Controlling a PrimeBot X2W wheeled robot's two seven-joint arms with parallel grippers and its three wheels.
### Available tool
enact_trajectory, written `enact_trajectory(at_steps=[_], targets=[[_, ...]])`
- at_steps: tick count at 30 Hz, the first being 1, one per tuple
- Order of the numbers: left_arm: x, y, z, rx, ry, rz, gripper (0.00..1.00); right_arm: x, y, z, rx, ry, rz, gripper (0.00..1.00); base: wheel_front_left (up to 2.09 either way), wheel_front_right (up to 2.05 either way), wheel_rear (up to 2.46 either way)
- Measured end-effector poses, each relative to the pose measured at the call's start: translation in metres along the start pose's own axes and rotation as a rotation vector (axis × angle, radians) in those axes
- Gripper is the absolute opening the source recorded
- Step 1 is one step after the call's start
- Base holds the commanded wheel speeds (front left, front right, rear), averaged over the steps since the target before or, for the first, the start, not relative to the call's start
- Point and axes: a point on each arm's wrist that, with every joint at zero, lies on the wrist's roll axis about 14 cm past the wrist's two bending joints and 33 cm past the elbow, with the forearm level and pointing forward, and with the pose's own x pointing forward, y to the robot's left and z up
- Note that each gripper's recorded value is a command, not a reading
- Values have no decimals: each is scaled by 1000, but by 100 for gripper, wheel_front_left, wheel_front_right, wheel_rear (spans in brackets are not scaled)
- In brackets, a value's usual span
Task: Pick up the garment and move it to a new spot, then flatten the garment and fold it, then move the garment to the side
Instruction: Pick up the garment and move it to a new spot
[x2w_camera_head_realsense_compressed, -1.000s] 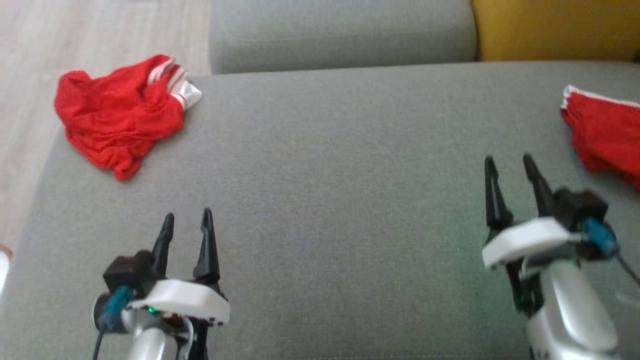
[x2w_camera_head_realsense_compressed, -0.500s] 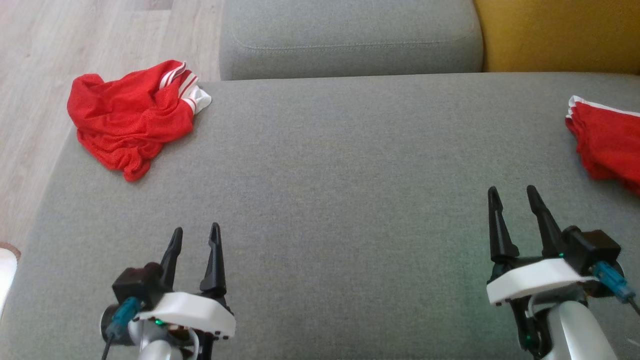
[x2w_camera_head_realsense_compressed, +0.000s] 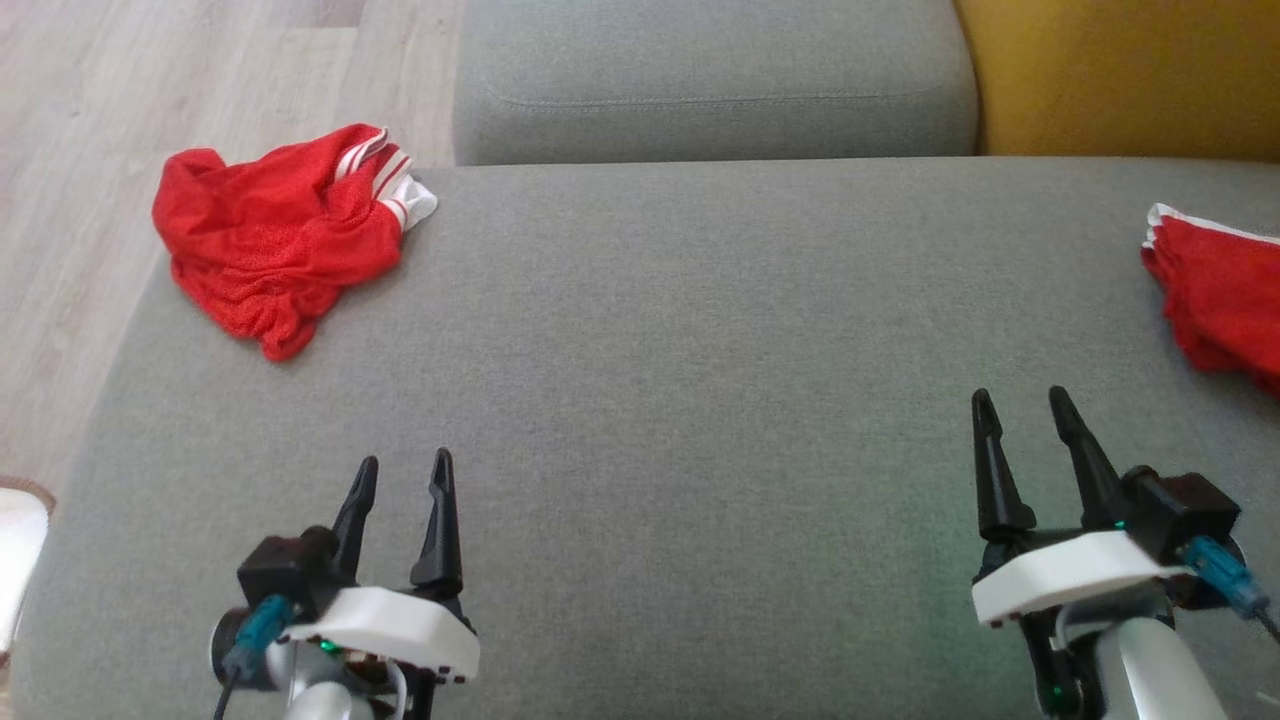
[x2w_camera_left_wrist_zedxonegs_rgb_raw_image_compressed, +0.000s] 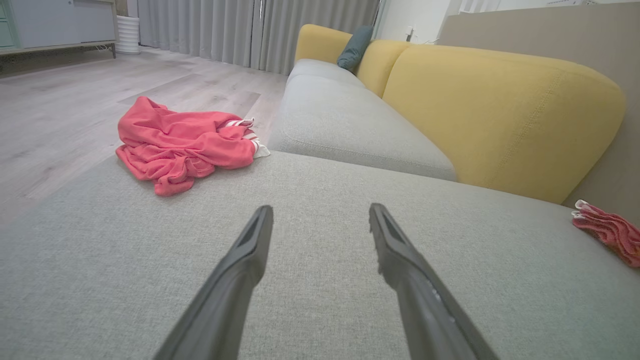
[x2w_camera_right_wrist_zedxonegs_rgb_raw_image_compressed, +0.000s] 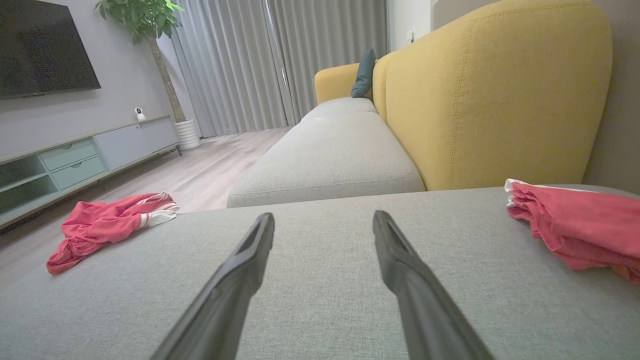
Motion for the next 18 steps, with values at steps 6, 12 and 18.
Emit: enact_trajectory(at_steps=[6,12,18], targets=[[-8,11,3,-2,-11,35,100,6,15,-4,-1,14,46,100,0,0,0],[-26,39,10,5,-36,133,100,16,51,-17,9,55,152,100,0,0,0],[-50,73,18,12,-64,252,100,29,98,-24,13,74,290,100,0,0,0]])
